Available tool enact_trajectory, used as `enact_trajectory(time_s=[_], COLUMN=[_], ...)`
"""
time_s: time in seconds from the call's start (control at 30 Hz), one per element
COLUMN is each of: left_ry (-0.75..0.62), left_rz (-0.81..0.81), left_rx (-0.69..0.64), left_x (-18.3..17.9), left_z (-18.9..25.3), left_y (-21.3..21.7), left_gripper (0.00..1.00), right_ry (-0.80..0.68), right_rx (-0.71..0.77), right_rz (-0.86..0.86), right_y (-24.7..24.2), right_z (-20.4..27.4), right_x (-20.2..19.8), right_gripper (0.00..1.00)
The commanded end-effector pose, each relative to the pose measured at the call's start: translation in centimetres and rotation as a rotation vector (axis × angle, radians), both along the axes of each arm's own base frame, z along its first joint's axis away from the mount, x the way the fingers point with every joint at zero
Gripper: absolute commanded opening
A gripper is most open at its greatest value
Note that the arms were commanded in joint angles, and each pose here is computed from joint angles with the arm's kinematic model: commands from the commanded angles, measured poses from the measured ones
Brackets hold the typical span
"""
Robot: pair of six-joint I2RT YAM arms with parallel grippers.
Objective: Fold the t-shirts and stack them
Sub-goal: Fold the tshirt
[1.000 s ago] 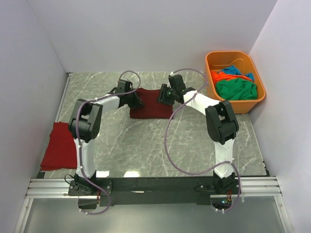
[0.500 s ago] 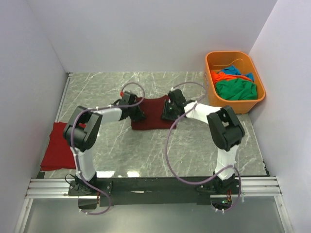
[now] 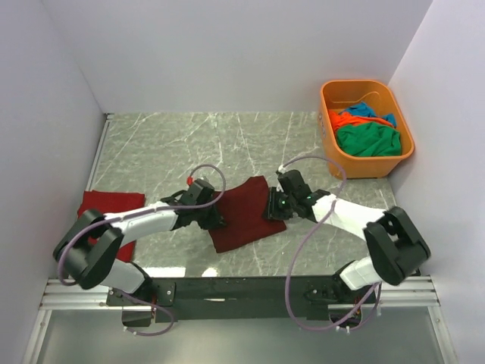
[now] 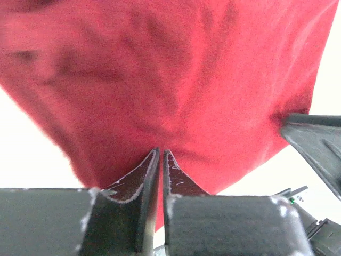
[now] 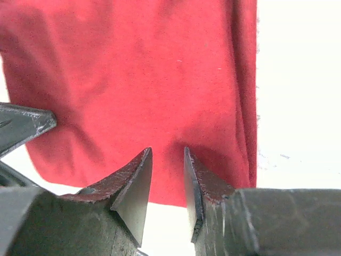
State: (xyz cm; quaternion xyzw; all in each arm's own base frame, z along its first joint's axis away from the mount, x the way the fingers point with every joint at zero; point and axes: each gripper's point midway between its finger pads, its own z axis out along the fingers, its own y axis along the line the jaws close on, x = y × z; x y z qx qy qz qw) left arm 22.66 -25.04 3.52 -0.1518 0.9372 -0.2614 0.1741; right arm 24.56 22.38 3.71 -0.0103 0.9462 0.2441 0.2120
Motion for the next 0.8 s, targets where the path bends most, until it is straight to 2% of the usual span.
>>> enact_trajectory(time_s=[0.0, 0.13, 0.3, 0.4, 0.77], left_ry=[-0.054, -0.137, -0.139, -0.144, -0.138], left_rz=[0.047, 0.131, 0.210, 0.219, 0.227], left_rx=[0.055, 0.078, 0.142, 0.179, 0.210], left_x=[1.1, 3.5, 5.3, 6.1, 8.0], left_z=[2.6, 5.4, 5.1, 5.0, 3.5], left_y=[1.7, 3.7, 6.6, 7.2, 7.5], left_gripper=[0.13, 0.18, 0.28, 0.34, 0.37], right_ry=[-0.091, -0.194, -0.222, -0.213, -0.176], right_rx=[0.025, 0.012, -0.016, -0.014, -0.034], right_rz=[-0.027, -0.087, -0.106, -0.103, -0.115], right_y=[-0.2, -1.1, -1.5, -0.7, 0.3], right_z=[3.5, 6.5, 6.5, 5.8, 3.6], right_x=[1.1, 4.9, 9.8, 11.5, 13.8], right_gripper=[0.38, 0.38, 0.39, 0.40, 0.42])
